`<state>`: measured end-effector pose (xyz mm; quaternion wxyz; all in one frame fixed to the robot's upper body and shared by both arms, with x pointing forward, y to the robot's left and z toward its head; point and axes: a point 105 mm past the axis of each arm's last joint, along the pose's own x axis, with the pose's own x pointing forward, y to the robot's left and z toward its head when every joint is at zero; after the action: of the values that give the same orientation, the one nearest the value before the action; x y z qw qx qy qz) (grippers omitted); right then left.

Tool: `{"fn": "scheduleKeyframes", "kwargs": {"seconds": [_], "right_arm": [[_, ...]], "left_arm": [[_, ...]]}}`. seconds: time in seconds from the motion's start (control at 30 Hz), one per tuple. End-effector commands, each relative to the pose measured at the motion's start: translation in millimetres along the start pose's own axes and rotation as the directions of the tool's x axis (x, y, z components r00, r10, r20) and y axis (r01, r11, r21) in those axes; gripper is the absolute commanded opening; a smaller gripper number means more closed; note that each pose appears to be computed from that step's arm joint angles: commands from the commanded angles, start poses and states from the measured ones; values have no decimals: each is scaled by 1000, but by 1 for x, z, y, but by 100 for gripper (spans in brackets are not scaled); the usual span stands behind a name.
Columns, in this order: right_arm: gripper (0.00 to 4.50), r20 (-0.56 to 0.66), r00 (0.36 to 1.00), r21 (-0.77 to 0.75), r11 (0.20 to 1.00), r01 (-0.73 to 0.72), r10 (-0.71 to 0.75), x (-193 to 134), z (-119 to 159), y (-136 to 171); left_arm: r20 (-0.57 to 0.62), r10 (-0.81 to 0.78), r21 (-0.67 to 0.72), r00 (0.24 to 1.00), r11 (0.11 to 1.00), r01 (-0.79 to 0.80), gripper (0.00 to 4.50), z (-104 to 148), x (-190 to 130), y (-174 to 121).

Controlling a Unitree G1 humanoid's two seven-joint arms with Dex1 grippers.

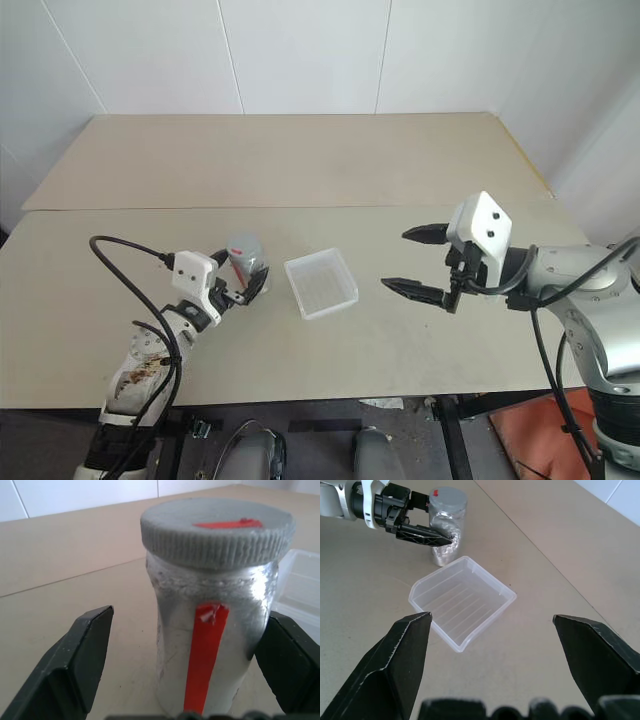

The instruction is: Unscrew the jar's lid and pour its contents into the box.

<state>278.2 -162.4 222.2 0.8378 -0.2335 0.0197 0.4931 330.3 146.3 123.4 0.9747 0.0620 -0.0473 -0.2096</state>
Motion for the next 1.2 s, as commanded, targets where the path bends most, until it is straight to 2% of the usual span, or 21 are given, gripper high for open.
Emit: {"fn": "scheduleKeyframes", "kwargs": {"seconds": [0.03, 0.27, 0.37, 0.57, 0.77, 0.9, 1.1, 1.2], "right_arm": [[450, 37, 999, -61, 998, -6, 8, 0, 13, 0], [450, 38, 999, -71, 997, -6, 9, 1, 14, 1], [450, 35, 999, -76, 997, -2, 5, -1, 14, 2], [450, 25, 1000, -76, 997, 13, -11, -2, 12, 4], [450, 42, 999, -70, 998, 10, -7, 3, 14, 9], [450, 110, 994, -52, 999, -4, 9, 17, 25, 12], [450, 339, 936, 3, 995, -98, 91, 54, 74, 21], [450, 391, 914, 35, 990, -136, 111, 69, 94, 21]], "left_arm": [[63, -2, 26, 998, 1000, 0, 447, 12, 6, 0], [73, -6, 29, 997, 1000, 4, 447, 10, 13, -2], [69, -14, 27, 997, 1000, 12, 390, 10, 16, -2], [87, -14, 33, 996, 999, 11, 196, 13, 18, -1], [87, -37, 89, 995, 996, 29, 192, 22, 14, 6], [83, -193, 135, 978, 974, 181, 192, 50, -1, 19], [54, -521, 143, 852, 849, 509, 192, 95, -28, 37], [55, -621, 121, 782, 782, 612, 192, 105, -30, 34]]}}
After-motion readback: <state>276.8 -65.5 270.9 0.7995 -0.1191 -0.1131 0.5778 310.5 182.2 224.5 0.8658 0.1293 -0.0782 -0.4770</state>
